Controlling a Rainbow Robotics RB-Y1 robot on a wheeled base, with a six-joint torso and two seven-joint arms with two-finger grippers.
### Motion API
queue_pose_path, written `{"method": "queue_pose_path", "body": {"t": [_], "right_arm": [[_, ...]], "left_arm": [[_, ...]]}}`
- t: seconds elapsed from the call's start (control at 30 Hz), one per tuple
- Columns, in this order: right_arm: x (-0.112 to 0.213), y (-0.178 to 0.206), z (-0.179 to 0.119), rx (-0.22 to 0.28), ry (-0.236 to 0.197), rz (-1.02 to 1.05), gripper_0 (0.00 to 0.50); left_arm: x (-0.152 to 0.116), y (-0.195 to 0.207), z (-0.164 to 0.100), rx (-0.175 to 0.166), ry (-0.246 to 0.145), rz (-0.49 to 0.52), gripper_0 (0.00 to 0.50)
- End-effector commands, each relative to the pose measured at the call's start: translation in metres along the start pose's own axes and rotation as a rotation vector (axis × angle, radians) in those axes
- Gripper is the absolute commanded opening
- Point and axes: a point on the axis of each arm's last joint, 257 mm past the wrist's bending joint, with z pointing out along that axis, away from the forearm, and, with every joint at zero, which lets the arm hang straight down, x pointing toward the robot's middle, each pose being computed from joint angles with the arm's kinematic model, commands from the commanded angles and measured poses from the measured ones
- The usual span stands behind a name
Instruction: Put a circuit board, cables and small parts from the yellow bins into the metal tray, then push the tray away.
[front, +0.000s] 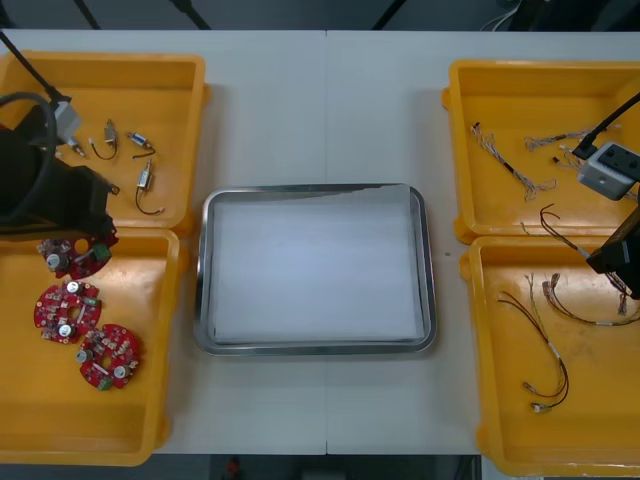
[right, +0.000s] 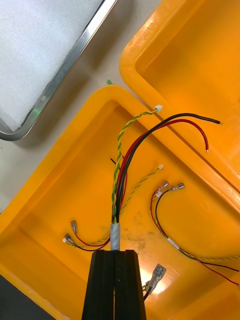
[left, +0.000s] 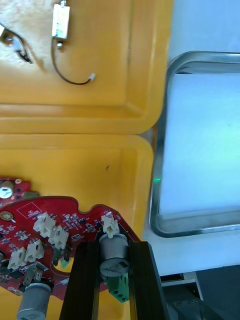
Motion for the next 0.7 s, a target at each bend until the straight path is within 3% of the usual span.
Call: {"method": "queue_pose_path", "body": {"t": [0.03, 0.5, 0.7], "right_arm": [[-0.013, 0.005, -0.006, 0.010, -0.030, -0.002, 0.000], [-0.013, 0.005, -0.006, 0.010, -0.030, -0.002, 0.000], [-0.013, 0.005, -0.006, 0.010, -0.030, -0.002, 0.000]], "left_arm": [[-0.009, -0.042, 0.006, 0.031, -0.039, -0.054, 0.000], [0.018, -0.100, 0.035, 0.053, -0.040, -0.141, 0.000], [0.021, -0.121, 0.048, 0.038, -0.040, -0.129, 0.000]]}}
